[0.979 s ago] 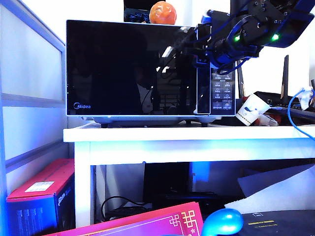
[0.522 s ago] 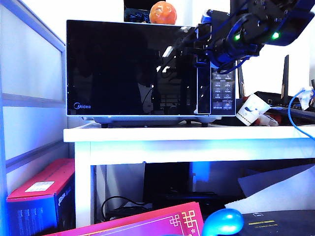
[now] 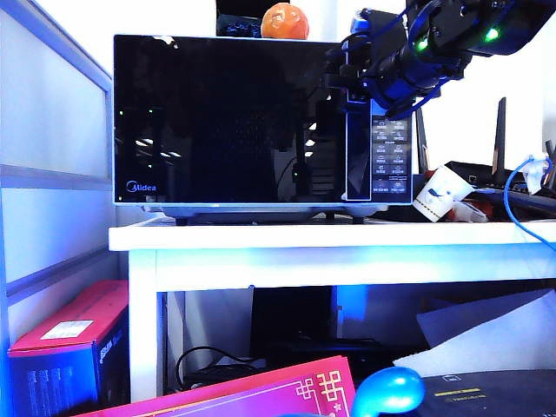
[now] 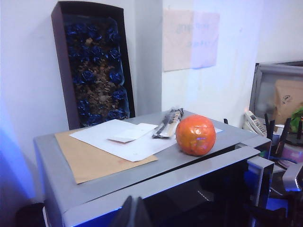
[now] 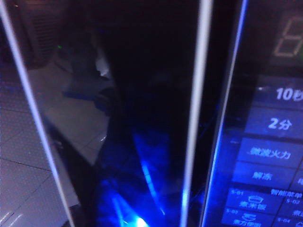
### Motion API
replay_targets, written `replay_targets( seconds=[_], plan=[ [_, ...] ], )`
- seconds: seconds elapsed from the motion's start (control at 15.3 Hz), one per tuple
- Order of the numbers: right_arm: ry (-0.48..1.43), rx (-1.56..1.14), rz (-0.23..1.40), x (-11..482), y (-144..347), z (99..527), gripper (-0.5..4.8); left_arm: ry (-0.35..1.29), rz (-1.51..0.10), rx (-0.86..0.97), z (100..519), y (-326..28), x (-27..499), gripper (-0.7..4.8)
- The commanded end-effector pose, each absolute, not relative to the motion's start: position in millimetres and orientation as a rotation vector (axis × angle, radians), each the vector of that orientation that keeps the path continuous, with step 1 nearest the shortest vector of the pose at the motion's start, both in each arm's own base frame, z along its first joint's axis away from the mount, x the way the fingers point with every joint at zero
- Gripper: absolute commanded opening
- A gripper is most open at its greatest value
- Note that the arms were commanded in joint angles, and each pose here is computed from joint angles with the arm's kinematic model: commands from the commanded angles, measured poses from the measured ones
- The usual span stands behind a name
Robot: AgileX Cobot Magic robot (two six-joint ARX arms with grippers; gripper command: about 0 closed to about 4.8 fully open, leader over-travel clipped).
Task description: Open the microwave door, place the orange inside the microwave, then close the microwave door.
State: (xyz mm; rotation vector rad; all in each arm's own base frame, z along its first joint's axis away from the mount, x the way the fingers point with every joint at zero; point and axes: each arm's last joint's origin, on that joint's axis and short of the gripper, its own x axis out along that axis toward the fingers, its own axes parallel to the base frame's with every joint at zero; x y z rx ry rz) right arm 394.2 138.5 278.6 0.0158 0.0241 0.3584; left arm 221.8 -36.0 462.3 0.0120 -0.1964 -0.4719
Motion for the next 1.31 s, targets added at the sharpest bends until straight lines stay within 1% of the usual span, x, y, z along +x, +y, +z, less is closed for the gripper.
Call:
replay_targets(
  seconds=[0.07,0.52,0.65,0.91,1.24,1.31],
  plan=[
    [-0.076,0.03,0.426,391,139,297,4.34,-0.205,-0.471,0.018,464,-36,221,-0.05],
    [-0.13,0.035,0.455,379,136,319,4.31,-0.203,-0.471,0.017,464,-36,221,-0.05],
    [-0.152,0.03,0.519,374,136,327,4.17,-0.19,-0.472,0.016,462,-36,222,-0.05],
    [-0.179,0.022,0.627,366,137,338,4.17,-0.152,-0.48,0.011,454,-38,234,-0.05],
    [-0.237,0.022,0.63,353,132,359,4.17,-0.174,-0.513,0.015,449,-44,251,-0.05],
    [-0.246,0.022,0.633,351,131,362,3.97,-0.179,-0.514,0.015,448,-44,256,-0.05]
  ],
)
